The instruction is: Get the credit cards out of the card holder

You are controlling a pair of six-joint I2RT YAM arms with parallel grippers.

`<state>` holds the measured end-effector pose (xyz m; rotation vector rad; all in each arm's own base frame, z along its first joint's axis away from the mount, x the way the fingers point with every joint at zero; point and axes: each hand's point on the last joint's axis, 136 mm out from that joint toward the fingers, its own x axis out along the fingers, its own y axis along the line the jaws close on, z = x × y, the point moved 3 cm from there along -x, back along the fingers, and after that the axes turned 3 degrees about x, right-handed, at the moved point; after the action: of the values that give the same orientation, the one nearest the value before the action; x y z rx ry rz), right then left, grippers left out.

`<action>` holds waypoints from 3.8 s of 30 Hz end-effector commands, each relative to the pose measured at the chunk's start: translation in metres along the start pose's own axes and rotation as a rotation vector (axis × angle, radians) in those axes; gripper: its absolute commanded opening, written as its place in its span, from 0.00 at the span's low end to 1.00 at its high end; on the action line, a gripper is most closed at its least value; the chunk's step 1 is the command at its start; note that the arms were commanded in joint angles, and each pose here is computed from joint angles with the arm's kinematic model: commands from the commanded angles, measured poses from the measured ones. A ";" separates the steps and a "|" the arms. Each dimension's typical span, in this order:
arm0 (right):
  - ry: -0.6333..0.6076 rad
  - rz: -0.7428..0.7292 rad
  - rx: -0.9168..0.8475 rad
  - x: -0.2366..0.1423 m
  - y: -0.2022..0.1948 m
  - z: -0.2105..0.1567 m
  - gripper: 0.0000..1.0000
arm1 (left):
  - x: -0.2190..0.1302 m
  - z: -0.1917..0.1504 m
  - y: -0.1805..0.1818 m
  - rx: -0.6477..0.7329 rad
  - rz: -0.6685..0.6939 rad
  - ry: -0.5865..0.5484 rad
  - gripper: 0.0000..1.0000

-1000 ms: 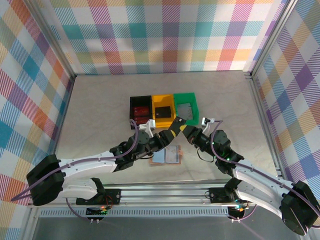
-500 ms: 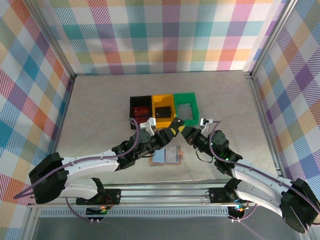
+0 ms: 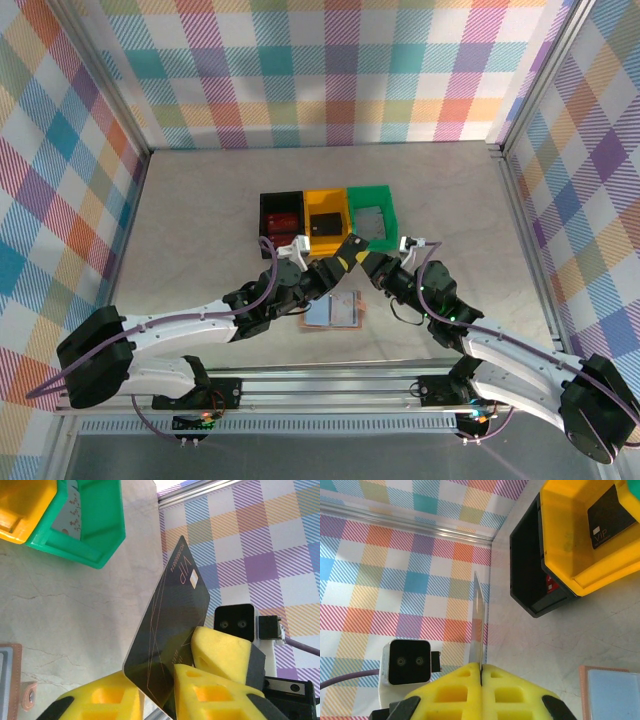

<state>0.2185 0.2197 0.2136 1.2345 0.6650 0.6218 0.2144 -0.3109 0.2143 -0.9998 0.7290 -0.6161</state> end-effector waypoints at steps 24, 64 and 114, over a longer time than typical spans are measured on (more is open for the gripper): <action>0.051 -0.069 -0.043 -0.010 -0.006 -0.011 0.32 | -0.015 0.017 -0.015 0.028 0.022 -0.070 0.00; 0.262 0.170 -0.139 0.035 0.042 -0.052 0.50 | -0.076 0.030 0.030 -0.066 -0.017 -0.276 0.00; 0.281 0.176 -0.227 0.076 0.051 -0.070 0.28 | -0.083 0.021 0.018 -0.074 -0.101 -0.268 0.00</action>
<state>0.2119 0.3278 0.2159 1.0074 0.7864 0.9407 0.1861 -0.2303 0.2225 -1.1466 0.4885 -0.5009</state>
